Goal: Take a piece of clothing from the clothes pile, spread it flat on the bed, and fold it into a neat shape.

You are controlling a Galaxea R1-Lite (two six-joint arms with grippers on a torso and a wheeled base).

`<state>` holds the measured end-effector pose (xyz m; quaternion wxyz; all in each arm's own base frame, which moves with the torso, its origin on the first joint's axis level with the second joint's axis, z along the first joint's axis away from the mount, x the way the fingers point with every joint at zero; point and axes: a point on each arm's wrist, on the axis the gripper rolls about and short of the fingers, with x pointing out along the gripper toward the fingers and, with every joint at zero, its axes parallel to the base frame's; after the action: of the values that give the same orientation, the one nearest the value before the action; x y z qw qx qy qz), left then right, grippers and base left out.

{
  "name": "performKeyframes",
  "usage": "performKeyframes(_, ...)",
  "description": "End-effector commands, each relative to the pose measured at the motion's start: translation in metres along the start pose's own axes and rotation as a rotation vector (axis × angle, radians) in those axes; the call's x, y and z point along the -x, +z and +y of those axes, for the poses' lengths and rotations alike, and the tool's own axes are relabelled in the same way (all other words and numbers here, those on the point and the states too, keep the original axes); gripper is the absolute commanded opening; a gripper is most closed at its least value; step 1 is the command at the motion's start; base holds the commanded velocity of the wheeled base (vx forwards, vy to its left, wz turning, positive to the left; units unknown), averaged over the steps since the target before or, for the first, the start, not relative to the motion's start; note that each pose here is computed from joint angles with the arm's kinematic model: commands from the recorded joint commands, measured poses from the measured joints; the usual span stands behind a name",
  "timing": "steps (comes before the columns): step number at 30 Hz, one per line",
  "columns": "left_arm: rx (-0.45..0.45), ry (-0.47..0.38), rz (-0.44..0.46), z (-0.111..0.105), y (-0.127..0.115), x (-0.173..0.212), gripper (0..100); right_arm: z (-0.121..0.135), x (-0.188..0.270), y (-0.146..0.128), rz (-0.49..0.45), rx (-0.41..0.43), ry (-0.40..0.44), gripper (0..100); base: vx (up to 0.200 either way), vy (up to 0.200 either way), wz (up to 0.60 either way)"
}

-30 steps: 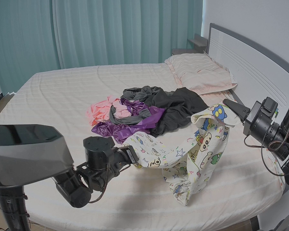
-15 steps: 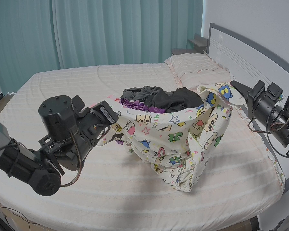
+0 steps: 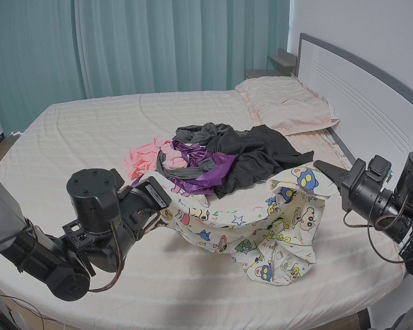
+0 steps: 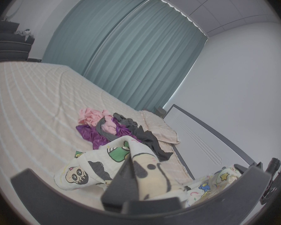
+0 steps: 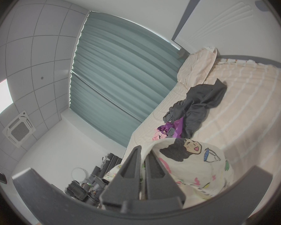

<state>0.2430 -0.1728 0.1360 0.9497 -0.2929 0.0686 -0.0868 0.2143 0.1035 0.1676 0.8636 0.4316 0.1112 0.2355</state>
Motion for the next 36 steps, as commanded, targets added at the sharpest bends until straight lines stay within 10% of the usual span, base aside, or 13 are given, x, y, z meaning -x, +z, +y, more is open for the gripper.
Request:
performKeyframes(1,0.013,0.026,0.067,0.0067,-0.0216,-0.0001,0,-0.0143,-0.014,-0.0165,0.035,-0.065,-0.008,0,0.0,0.0,0.0)
performKeyframes(36,0.086,0.068,0.083,0.0147,-0.029,0.0001,0,-0.0158,-0.0083,-0.0223,0.042,-0.091,-0.003,0,-0.069,0.023,0.0)
